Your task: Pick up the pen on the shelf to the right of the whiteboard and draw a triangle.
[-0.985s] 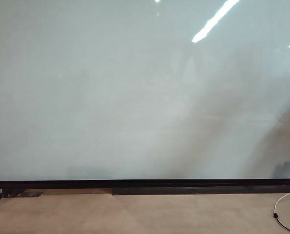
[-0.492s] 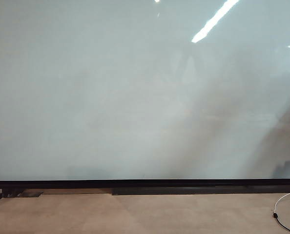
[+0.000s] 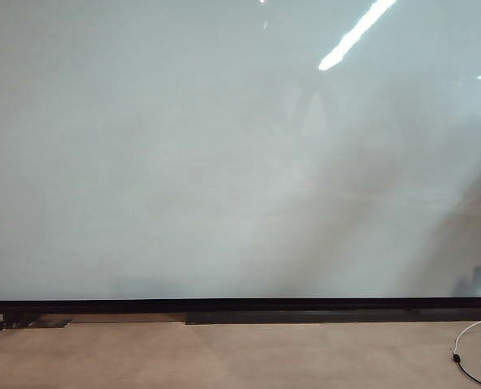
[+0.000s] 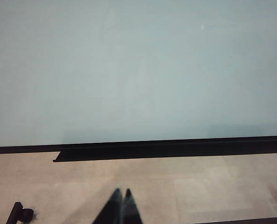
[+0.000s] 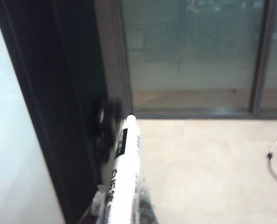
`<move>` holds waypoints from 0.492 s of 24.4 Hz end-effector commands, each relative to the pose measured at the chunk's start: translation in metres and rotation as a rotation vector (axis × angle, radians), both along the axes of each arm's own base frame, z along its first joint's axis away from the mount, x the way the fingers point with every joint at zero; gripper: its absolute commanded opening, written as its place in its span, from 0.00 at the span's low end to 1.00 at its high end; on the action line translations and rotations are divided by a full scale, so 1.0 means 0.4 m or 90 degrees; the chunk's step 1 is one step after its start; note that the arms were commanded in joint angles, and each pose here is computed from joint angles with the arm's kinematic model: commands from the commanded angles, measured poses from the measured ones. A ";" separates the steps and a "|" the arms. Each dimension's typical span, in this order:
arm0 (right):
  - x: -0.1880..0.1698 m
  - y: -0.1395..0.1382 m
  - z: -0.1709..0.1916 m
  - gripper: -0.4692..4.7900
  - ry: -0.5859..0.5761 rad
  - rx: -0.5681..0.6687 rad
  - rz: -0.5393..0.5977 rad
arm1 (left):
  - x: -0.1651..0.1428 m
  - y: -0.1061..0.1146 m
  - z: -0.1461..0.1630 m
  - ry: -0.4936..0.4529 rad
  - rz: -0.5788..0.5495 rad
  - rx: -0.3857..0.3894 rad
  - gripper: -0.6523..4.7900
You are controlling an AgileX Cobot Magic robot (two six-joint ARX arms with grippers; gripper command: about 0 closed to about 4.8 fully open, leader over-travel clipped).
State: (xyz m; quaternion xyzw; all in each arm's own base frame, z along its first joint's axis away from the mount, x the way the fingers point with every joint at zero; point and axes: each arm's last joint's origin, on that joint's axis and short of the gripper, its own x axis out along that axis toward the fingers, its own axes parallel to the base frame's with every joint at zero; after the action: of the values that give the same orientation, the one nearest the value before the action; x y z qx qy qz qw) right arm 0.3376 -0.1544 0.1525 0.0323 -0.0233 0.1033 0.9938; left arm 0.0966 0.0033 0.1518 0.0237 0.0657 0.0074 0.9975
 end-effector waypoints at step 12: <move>-0.164 0.017 0.161 0.08 0.005 -0.083 -0.206 | 0.000 0.000 0.005 -0.007 -0.002 0.000 0.11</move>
State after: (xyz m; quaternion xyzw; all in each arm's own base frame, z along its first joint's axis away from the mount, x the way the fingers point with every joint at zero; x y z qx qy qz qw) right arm 0.2797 -0.1555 0.2072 -0.0352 0.0001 -0.0486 0.9982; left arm 0.0966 0.0033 0.1518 0.0237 0.0655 0.0074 0.9975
